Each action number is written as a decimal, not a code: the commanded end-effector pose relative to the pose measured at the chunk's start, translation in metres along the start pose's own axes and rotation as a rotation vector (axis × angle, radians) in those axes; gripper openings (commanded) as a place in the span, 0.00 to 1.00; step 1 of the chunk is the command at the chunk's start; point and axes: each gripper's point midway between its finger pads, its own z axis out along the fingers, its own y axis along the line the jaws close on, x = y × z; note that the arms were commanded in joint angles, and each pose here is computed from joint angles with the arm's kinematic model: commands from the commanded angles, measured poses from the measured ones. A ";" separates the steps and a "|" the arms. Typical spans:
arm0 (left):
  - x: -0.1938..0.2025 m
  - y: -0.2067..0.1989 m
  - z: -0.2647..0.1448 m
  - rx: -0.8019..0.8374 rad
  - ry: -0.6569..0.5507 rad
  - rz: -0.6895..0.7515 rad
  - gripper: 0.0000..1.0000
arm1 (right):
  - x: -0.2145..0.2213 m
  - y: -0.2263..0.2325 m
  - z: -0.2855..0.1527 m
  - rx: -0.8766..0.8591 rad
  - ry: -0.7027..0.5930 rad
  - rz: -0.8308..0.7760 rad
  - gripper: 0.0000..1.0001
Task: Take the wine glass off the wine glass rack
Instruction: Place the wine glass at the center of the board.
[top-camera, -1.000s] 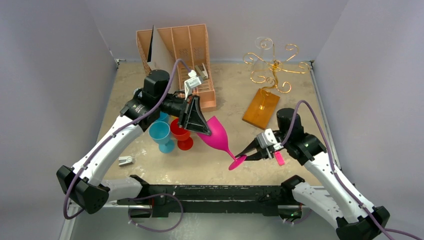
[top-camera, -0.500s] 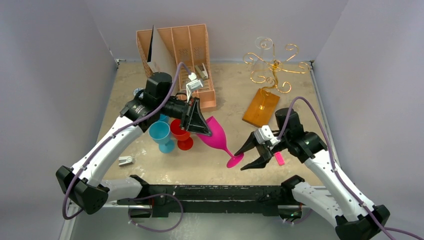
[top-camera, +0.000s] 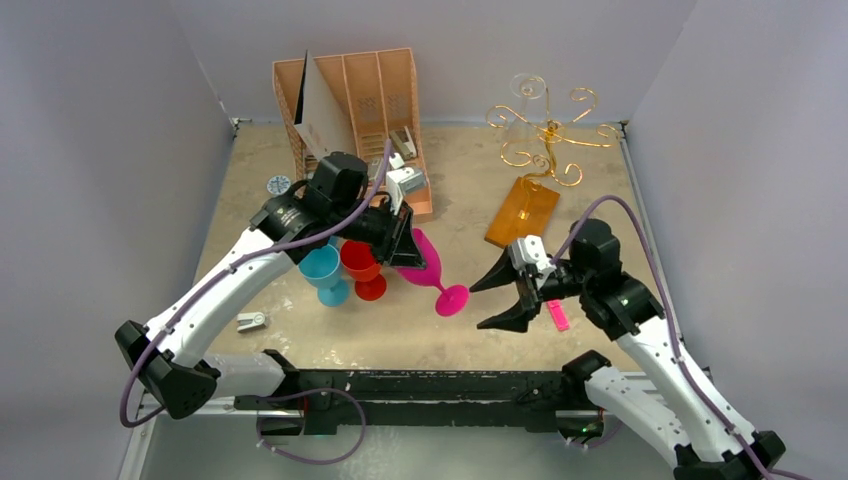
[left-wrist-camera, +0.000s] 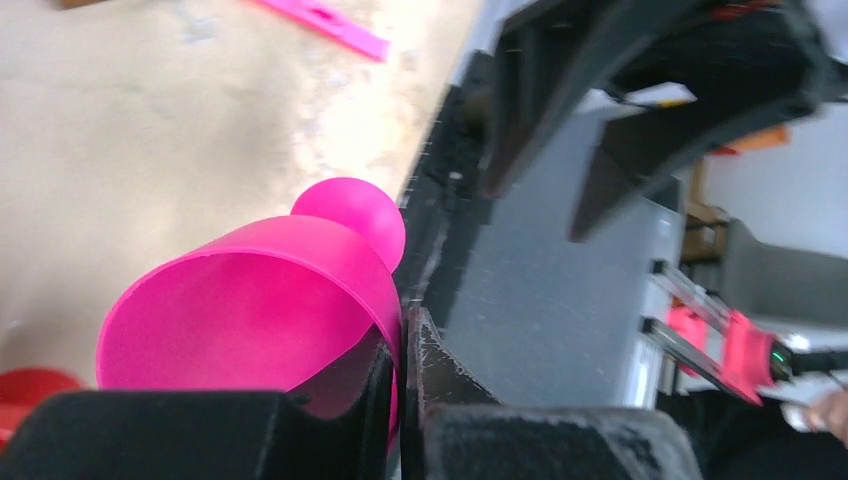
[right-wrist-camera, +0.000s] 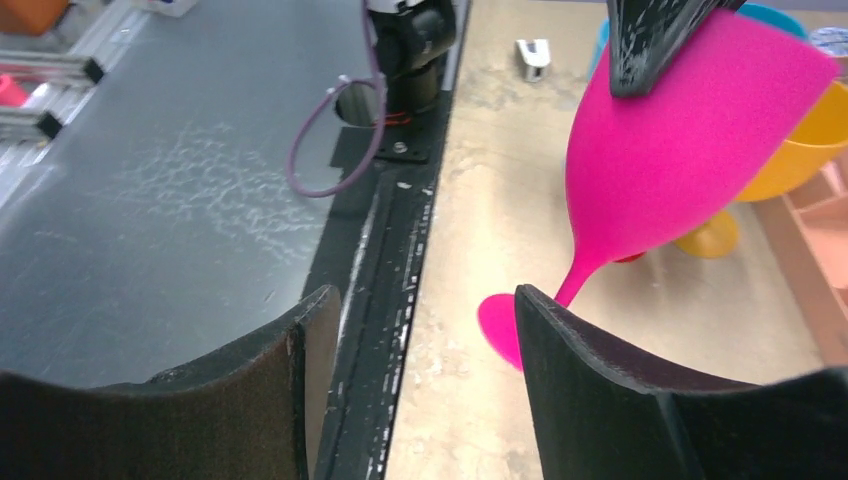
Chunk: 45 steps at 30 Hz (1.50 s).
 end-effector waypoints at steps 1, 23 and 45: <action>0.002 0.064 0.005 -0.296 0.013 0.022 0.00 | -0.021 -0.028 -0.004 0.190 -0.065 0.027 0.69; -0.034 0.178 0.045 -0.818 0.041 -0.013 0.00 | -0.040 -0.065 -0.070 0.844 -0.177 0.382 0.82; -0.008 0.221 0.062 -0.919 0.172 -0.052 0.00 | -0.079 -0.082 -0.085 0.981 -0.227 0.652 0.92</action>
